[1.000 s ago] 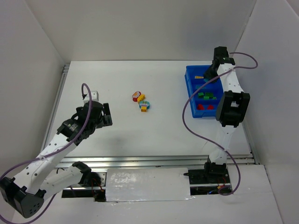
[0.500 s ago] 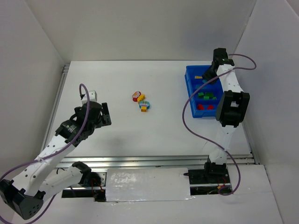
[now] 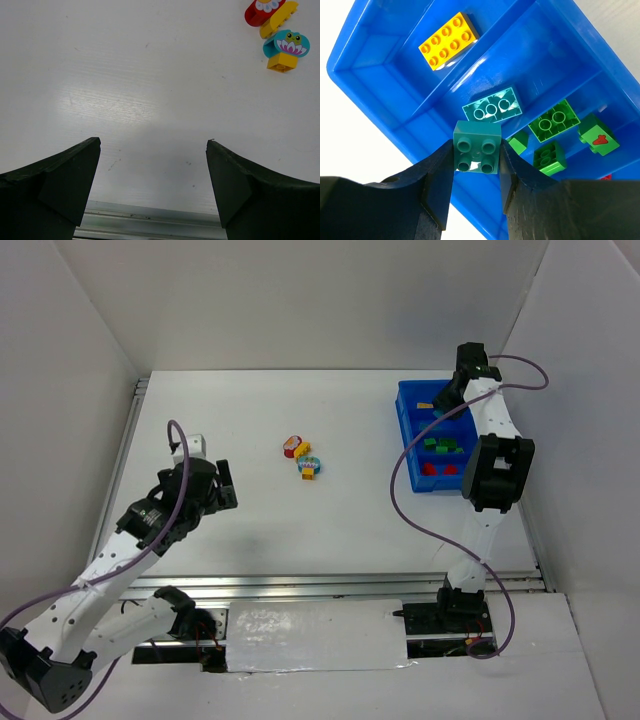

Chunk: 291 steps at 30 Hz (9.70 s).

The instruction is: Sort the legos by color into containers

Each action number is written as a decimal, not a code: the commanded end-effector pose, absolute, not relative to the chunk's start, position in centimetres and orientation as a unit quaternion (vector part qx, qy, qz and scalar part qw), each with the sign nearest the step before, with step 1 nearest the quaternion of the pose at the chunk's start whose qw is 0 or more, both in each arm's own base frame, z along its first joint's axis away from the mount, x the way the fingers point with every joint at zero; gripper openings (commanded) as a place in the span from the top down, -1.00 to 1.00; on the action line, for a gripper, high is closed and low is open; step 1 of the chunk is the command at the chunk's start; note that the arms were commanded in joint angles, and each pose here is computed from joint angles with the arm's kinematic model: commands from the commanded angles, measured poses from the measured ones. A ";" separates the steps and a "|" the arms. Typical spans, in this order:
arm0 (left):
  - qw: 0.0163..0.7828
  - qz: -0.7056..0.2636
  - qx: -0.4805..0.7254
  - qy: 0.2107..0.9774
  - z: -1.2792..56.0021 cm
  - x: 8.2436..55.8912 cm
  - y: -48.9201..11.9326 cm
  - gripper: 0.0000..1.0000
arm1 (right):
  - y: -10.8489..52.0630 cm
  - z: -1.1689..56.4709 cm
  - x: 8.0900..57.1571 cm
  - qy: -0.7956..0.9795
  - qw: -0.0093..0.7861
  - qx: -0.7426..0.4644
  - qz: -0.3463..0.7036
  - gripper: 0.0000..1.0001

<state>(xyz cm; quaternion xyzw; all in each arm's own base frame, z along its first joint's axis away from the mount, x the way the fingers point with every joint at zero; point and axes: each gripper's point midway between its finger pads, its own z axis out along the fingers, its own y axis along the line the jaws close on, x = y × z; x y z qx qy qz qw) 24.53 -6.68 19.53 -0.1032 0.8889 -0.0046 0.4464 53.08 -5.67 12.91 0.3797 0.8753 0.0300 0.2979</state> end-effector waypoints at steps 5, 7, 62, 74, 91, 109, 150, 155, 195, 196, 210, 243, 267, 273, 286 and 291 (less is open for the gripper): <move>0.468 -0.007 -0.125 0.875 20.7 24.4 -6.0 -0.99 | -6.2 12.4 54.3 0.875 0.310 0.372 0.026 0.70; 0.470 -0.008 -0.125 0.874 20.8 24.4 -6.1 -0.99 | -6.3 12.2 54.2 0.877 0.307 0.370 0.023 0.35; 0.466 -0.034 -0.090 0.880 20.5 24.9 -7.8 -0.99 | 31.9 5.6 40.4 0.965 0.242 0.057 0.085 -0.39; 0.465 -0.035 -0.090 0.880 20.4 24.9 -7.8 -0.99 | 31.3 4.4 41.2 0.964 0.252 0.063 0.056 -0.34; 0.455 -0.042 -0.077 0.886 20.0 25.0 -8.5 -0.99 | 31.4 2.3 40.9 0.964 0.253 -0.004 0.080 0.35; 0.376 -0.285 -0.012 0.881 27.2 26.3 -20.0 -0.99 | 32.8 22.8 24.6 0.778 0.354 -0.262 0.449 1.00; 0.208 -0.496 0.092 0.838 28.0 22.0 -30.6 1.00 | 30.2 28.4 19.4 0.724 0.425 -0.312 0.445 -0.46; 0.253 -0.483 0.084 0.834 29.2 22.9 -29.9 1.00 | 29.1 28.2 18.6 0.724 0.415 -0.290 0.468 -0.99; 0.346 -0.631 0.277 0.636 38.3 17.0 -31.3 1.00 | 26.5 35.9 14.7 0.579 0.315 -0.309 0.686 -0.11; 0.346 -0.631 0.277 0.636 38.3 17.0 -31.3 1.00 | 26.5 36.0 14.7 0.578 0.316 -0.310 0.686 -0.08; 0.370 -0.593 0.250 0.670 37.8 19.0 -31.1 1.00 | 26.7 35.3 15.3 0.577 0.318 -0.330 0.676 1.00; 0.459 -0.444 0.108 0.762 36.0 22.5 -22.2 1.00 | -0.6 22.0 52.9 0.833 0.389 0.392 0.035 1.00; 0.443 -0.408 0.084 0.794 32.0 20.2 -19.7 1.00 | -3.3 17.4 61.5 0.824 0.443 0.335 0.114 1.00; 0.444 -0.400 0.078 0.798 31.6 20.7 -19.7 1.00 | -3.1 16.5 61.7 0.829 0.436 0.330 0.119 1.00; 0.445 -0.403 0.069 0.797 31.3 21.3 -20.0 1.00 | -3.2 17.5 61.3 0.825 0.447 0.318 0.137 0.95; 0.444 -0.402 0.067 0.798 31.1 21.4 -19.9 1.00 | -3.2 17.4 61.4 0.826 0.443 0.317 0.142 0.95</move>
